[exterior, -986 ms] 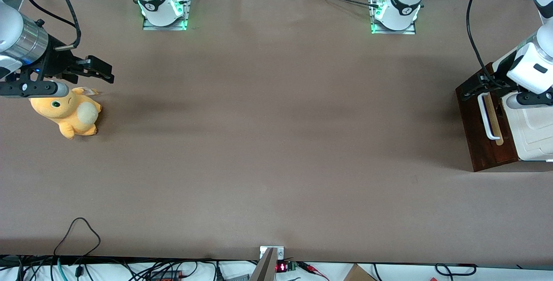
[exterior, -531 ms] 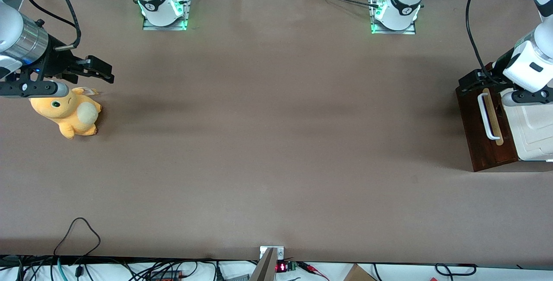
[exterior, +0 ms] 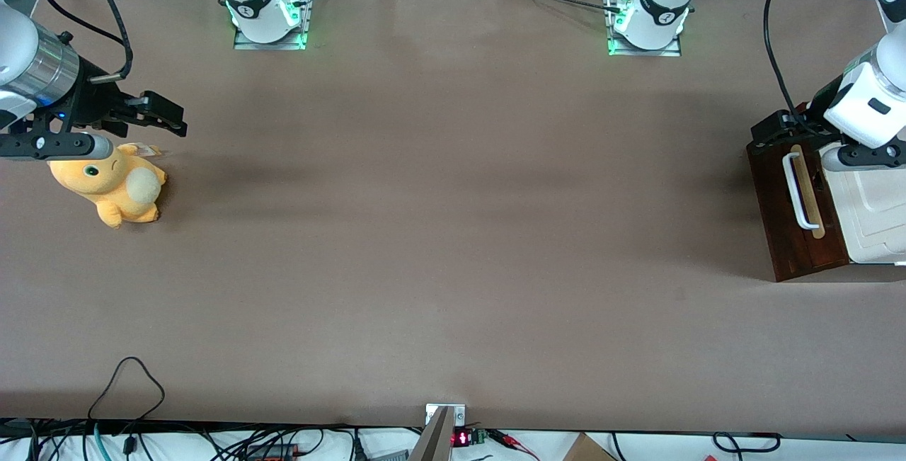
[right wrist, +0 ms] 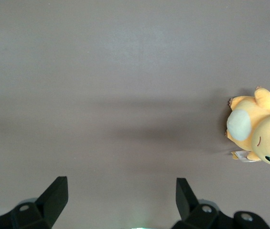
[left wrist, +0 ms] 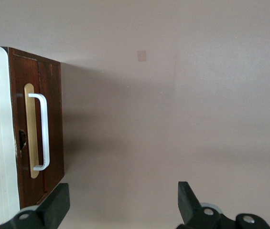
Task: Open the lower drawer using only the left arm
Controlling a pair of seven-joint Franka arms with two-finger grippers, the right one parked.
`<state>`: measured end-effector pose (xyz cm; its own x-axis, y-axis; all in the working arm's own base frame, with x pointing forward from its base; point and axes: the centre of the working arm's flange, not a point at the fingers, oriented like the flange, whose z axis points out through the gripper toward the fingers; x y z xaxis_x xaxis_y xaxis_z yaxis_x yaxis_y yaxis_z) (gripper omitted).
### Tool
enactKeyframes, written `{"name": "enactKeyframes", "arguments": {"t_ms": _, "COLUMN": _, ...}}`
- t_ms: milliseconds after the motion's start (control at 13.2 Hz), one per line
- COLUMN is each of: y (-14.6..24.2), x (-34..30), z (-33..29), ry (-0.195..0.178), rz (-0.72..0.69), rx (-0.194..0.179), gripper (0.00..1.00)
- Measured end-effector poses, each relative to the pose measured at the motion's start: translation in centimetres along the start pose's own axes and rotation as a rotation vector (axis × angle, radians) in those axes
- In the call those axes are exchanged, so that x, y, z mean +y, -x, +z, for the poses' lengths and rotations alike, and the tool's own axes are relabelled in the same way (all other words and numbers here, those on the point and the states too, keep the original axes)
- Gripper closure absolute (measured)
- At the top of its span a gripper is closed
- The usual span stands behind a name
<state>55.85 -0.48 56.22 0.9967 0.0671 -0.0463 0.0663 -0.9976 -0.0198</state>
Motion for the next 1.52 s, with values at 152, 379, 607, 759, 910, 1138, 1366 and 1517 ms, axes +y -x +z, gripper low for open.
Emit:
{"name": "enactKeyframes", "arguments": {"t_ms": 152, "y": 0.1, "x": 0.0, "z": 0.2, "ry": -0.001, "rz": 0.014, "rx": -0.012, "gripper": 0.00}}
{"name": "enactKeyframes", "arguments": {"t_ms": 379, "y": 0.1, "x": -0.2, "z": 0.4, "ry": -0.001, "rz": 0.031, "rx": -0.021, "gripper": 0.00}}
{"name": "enactKeyframes", "arguments": {"t_ms": 607, "y": -0.1, "x": -0.7, "z": 1.1, "ry": -0.002, "rz": 0.030, "rx": -0.039, "gripper": 0.00}}
{"name": "enactKeyframes", "arguments": {"t_ms": 759, "y": -0.2, "x": -1.1, "z": 1.6, "ry": -0.055, "rz": 0.037, "rx": -0.051, "gripper": 0.00}}
{"name": "enactKeyframes", "arguments": {"t_ms": 910, "y": -0.2, "x": -1.2, "z": 1.9, "ry": -0.177, "rz": 0.064, "rx": -0.054, "gripper": 0.00}}
{"name": "enactKeyframes", "arguments": {"t_ms": 1138, "y": -0.1, "x": 1.1, "z": 4.0, "ry": -0.372, "rz": 0.054, "rx": -0.066, "gripper": 0.00}}
{"name": "enactKeyframes", "arguments": {"t_ms": 1366, "y": 0.7, "x": 3.3, "z": 9.2, "ry": -0.608, "rz": -0.005, "rx": -0.072, "gripper": 0.00}}
{"name": "enactKeyframes", "arguments": {"t_ms": 1517, "y": 1.6, "x": 3.2, "z": 13.7, "ry": -0.755, "rz": -0.030, "rx": -0.084, "gripper": 0.00}}
